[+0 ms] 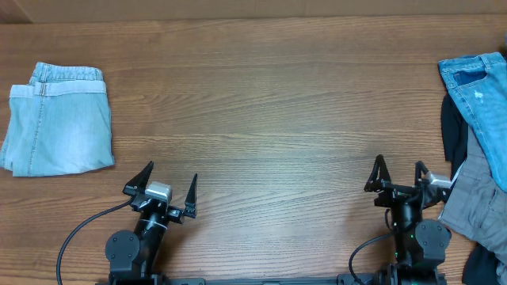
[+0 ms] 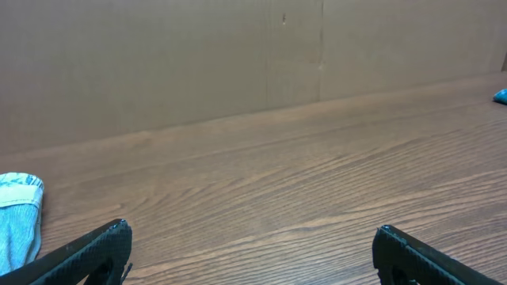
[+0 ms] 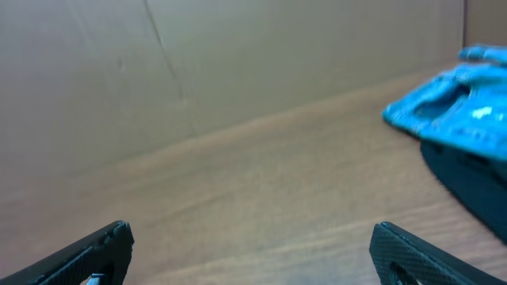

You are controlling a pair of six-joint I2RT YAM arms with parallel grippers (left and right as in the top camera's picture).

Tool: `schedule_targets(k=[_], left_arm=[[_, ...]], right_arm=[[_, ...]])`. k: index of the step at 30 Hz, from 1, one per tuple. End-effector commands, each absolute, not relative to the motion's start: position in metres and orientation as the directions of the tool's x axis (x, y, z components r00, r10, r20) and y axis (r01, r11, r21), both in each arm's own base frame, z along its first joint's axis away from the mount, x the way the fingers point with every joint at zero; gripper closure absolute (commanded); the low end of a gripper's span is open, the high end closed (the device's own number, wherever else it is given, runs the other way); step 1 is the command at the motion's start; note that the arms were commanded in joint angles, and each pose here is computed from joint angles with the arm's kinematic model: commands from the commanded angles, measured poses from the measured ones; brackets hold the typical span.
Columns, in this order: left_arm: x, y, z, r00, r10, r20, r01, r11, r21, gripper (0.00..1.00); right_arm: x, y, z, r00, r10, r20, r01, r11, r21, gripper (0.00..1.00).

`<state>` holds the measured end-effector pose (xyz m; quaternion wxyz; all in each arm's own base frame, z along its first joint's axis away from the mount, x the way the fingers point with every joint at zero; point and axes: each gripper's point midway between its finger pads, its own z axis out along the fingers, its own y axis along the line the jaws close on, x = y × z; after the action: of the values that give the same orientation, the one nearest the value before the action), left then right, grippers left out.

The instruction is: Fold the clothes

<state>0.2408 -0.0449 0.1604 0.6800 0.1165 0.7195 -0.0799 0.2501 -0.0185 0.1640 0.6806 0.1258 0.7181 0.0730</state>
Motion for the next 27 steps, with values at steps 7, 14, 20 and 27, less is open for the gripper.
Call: schedule_targets(k=[7, 14, 20, 27], left_arm=[[0.241, -0.045, 0.159, -0.045, 0.084, -0.995, 0.282, 0.957, 0.068, 0.0], [0.241, -0.045, 0.159, -0.045, 0.084, -0.995, 0.282, 0.957, 0.068, 0.0], [0.241, -0.045, 0.159, -0.045, 0.084, -0.995, 0.282, 0.957, 0.068, 0.0], [0.241, -0.045, 0.159, -0.045, 0.084, -0.995, 0.282, 0.957, 0.068, 0.0]], right_arm=[[0.248, -0.024, 0.325, -0.004, 0.285, -0.959, 0.109, 0.953, 0.283, 0.0], [0.37, -0.055, 0.375, -0.451, 0.205, -0.869, 0.224, 0.968, 0.112, 0.0], [0.434, -0.111, 0.36, -0.572, 0.291, -0.767, 0.345, 0.933, 0.096, 0.0], [0.453, -0.194, 0.295, -0.512, 0.521, -0.683, 0.6, 0.786, 0.15, 0.22]])
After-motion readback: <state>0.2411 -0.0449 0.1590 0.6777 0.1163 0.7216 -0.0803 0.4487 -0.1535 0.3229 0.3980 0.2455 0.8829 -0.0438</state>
